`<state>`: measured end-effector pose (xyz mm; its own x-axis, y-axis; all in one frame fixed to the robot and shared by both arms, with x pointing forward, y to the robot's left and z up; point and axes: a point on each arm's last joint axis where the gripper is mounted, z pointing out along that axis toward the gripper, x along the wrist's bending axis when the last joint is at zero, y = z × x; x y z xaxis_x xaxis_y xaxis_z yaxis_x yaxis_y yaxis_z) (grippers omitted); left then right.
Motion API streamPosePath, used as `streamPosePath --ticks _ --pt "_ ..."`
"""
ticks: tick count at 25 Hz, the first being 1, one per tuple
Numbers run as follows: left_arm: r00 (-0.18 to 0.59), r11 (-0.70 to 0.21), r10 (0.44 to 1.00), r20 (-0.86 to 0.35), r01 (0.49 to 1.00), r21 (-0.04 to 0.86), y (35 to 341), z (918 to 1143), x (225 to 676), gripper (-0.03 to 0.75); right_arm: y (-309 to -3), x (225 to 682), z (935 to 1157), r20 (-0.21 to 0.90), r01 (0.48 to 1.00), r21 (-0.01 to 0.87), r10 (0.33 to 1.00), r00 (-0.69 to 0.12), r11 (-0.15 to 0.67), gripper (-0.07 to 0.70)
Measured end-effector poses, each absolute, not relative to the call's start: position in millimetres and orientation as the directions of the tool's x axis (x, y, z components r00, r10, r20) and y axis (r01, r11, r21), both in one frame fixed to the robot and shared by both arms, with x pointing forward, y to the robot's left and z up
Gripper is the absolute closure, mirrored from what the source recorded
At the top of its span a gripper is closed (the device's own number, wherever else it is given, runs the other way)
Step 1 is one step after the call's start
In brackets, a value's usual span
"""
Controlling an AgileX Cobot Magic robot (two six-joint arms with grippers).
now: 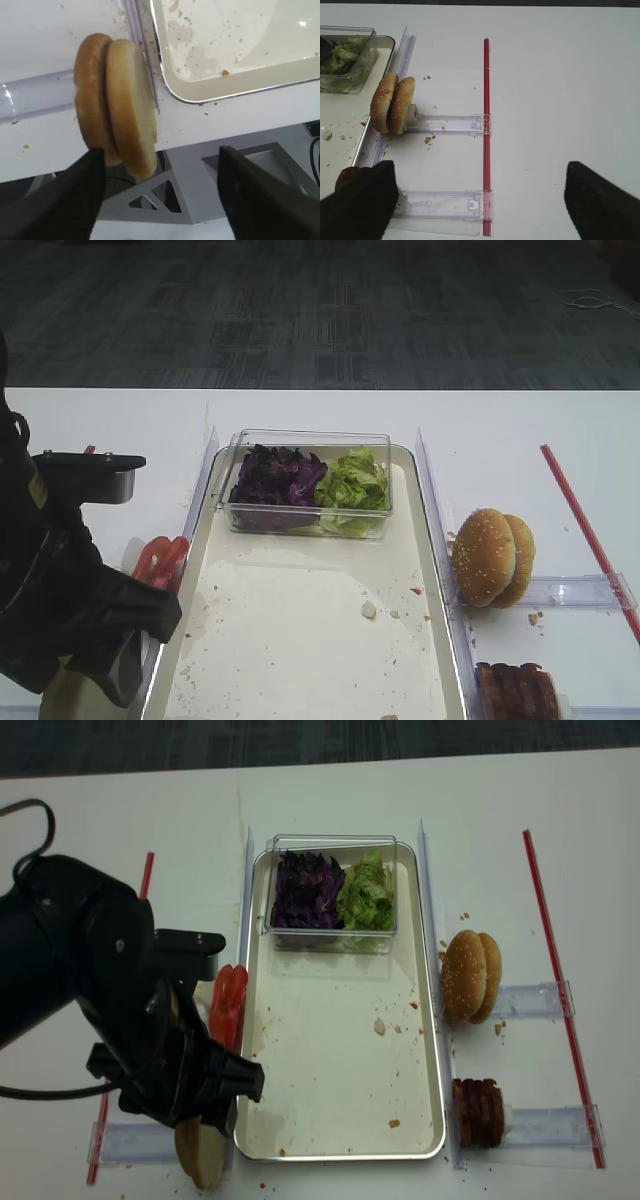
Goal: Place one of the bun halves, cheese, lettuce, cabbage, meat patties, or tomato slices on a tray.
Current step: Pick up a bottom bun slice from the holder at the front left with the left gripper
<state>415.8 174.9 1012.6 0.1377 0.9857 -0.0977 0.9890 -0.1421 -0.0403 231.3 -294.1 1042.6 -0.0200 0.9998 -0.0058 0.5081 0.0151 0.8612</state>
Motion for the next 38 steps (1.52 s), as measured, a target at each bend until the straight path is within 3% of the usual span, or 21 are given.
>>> streamPosePath --ticks 26,38 --pt "0.131 -0.141 0.985 -0.110 0.986 -0.089 164 991 428 0.242 -294 231 1043 -0.007 0.508 0.861 1.000 -0.021 0.017 -0.067" --pt "0.125 -0.130 0.990 -0.071 0.989 -0.077 172 987 435 0.365 -294 231 1043 -0.007 0.508 0.861 1.000 -0.021 0.017 -0.067"
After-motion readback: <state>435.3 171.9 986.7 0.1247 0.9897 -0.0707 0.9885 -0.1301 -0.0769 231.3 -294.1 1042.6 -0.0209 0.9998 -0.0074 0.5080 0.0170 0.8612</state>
